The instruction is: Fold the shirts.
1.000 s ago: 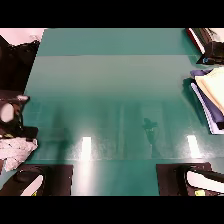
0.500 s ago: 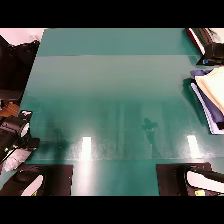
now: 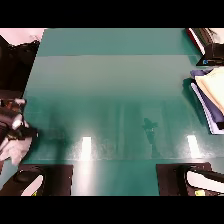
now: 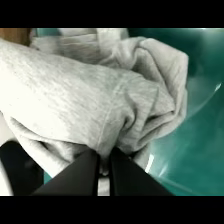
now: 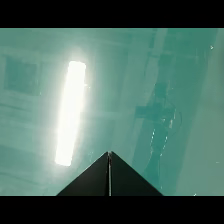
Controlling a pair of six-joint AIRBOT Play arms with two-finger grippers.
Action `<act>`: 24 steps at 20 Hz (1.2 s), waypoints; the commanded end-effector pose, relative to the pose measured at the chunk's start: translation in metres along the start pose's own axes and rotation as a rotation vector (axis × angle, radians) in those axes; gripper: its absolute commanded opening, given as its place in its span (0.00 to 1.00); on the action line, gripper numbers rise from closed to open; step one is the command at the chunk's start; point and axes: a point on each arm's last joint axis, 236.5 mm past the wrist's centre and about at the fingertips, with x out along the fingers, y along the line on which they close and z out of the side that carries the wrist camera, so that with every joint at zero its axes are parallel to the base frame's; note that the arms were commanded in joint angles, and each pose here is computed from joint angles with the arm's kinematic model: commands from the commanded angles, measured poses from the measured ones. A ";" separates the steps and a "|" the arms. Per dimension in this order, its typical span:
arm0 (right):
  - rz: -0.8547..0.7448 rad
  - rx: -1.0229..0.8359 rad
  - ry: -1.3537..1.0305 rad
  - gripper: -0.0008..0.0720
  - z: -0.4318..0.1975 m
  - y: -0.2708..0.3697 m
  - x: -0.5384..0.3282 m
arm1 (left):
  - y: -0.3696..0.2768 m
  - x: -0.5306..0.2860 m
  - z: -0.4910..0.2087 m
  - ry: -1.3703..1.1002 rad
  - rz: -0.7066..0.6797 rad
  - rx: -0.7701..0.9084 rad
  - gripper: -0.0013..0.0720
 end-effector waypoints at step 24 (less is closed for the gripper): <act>-0.001 0.000 -0.076 0.03 0.017 0.000 -0.002 | -0.352 -0.252 0.092 -0.361 -1.066 0.604 0.27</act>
